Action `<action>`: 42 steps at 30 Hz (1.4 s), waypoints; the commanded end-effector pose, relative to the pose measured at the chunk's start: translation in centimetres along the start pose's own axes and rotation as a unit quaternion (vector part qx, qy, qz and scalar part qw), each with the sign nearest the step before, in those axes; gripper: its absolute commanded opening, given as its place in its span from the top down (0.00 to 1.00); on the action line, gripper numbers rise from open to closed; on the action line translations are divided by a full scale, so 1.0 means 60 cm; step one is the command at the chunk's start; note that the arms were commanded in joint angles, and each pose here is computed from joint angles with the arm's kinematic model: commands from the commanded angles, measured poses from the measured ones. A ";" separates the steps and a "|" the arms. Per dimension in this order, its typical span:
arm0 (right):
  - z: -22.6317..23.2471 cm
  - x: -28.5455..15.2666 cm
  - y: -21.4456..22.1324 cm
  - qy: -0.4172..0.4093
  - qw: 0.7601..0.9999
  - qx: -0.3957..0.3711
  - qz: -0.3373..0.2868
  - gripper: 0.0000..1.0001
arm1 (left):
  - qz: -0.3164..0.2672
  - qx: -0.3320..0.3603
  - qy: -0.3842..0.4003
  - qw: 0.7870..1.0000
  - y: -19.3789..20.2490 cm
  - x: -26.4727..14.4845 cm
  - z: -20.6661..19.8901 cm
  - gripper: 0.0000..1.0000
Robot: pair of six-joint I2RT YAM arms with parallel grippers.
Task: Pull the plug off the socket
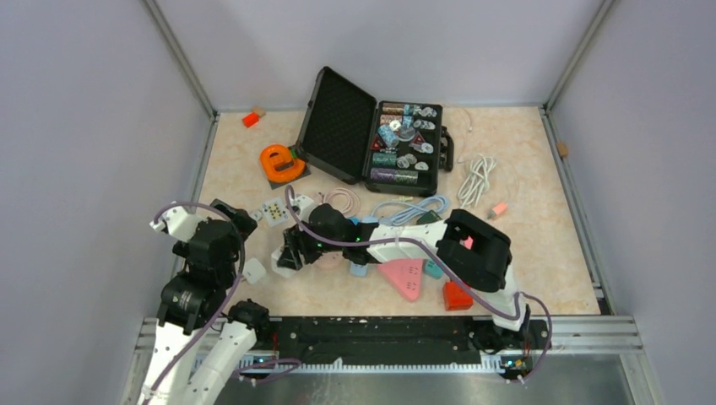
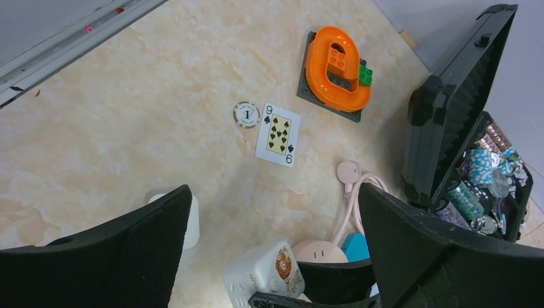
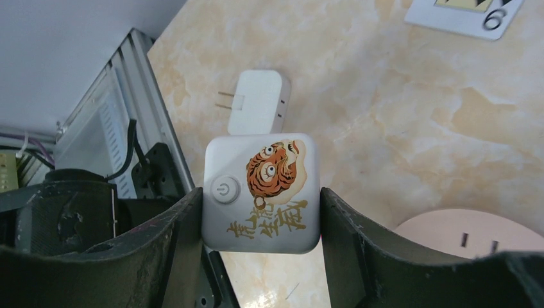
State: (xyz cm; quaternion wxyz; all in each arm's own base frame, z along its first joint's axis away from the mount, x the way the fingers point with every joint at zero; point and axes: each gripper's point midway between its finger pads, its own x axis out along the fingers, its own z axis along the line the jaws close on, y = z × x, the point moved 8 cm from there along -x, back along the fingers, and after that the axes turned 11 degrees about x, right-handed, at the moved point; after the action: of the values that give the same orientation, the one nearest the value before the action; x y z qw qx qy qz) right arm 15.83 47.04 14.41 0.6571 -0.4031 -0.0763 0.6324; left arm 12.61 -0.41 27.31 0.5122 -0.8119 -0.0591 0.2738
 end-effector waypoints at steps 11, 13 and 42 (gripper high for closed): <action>0.018 0.029 -0.018 -0.008 1.000 -0.022 -0.005 0.34 | -0.009 0.029 0.010 0.999 -0.001 0.016 -0.012 0.01; 0.022 0.027 -0.026 -0.005 1.000 -0.025 -0.005 0.29 | -0.002 0.048 0.034 0.998 0.001 0.018 -0.021 0.01; -0.038 -0.406 -0.136 0.416 0.884 -0.071 -0.203 0.20 | 0.011 0.089 0.163 0.983 -0.055 -0.045 -0.057 0.01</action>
State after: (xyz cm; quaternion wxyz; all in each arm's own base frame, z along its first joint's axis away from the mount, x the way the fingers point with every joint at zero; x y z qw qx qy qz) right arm 18.11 33.14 26.66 0.7278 -0.5624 -0.0093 0.3924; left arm 13.02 -2.26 30.29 0.5739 -0.7965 0.0429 0.1856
